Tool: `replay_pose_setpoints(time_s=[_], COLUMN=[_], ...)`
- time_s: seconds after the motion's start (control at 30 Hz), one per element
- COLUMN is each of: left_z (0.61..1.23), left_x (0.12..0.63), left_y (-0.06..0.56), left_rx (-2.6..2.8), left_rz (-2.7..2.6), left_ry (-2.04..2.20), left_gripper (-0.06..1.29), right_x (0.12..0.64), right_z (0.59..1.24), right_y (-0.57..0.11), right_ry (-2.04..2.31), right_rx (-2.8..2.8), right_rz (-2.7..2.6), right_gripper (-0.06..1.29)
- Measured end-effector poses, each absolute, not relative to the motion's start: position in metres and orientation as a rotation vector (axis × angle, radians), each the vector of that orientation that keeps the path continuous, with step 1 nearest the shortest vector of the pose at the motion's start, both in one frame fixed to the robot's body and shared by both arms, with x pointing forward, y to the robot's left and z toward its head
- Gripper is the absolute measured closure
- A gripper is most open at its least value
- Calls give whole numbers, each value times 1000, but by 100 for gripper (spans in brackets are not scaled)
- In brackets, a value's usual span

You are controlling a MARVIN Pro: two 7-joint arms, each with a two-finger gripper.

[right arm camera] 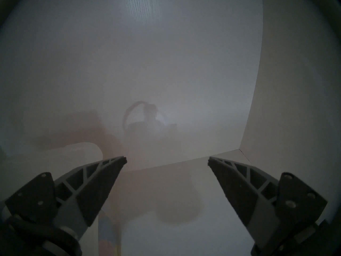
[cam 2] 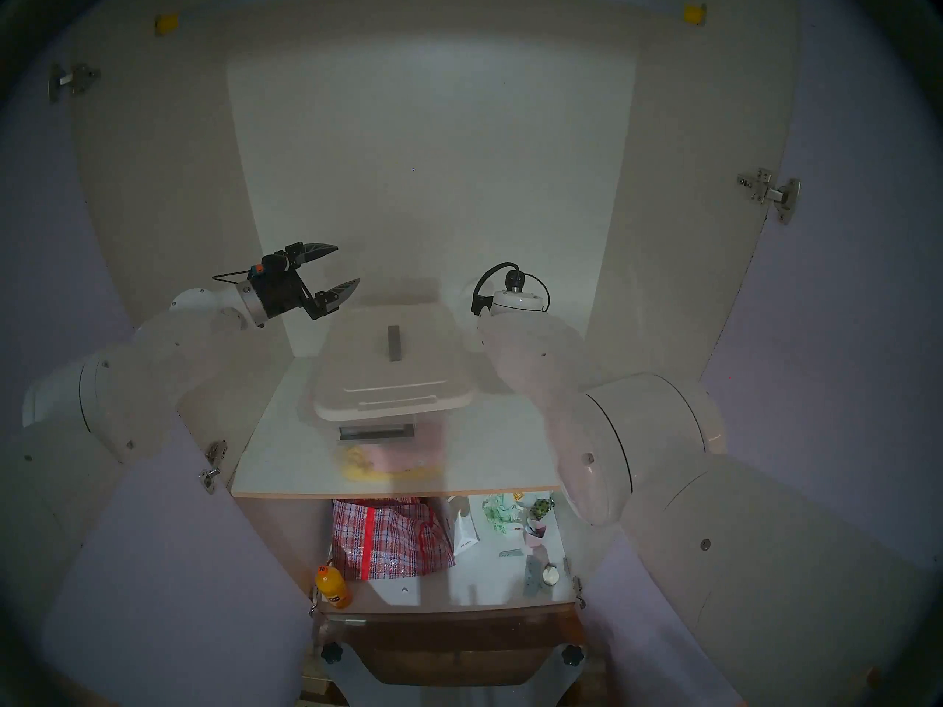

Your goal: Take socks out of the storage bin, place them on top of the cabinet, and put the lid back on the bin

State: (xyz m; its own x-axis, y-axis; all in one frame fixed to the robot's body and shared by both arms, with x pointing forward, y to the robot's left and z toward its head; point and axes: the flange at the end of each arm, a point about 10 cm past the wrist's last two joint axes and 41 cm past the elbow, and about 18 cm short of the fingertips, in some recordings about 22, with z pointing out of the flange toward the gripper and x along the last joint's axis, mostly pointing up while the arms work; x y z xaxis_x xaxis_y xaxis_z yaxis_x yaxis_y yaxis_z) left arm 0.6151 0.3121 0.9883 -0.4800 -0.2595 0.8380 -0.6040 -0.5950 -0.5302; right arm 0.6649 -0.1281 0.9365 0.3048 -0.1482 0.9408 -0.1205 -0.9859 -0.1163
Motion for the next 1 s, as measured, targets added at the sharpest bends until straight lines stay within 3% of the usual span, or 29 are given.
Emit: replay_pose_setpoints(time_s=[0.27,0.63,1.0], left_z=[964,931,936], left_x=[612,611,614], left_y=[294,197,235], left_rx=[1467,1364,1445], left_rz=[2107,1980,2033], left_ry=[-1265,-1261,-1274], left_gripper=[-1,-1,-1], right_x=[666,668,668], right_z=[939,942,942], right_y=[-130,-131,-133], right_ry=[285,315,336], right_rx=[-2476,-2405,-2350], right_rz=[-1802,-1779,-1754], right_gripper=[1,1,1])
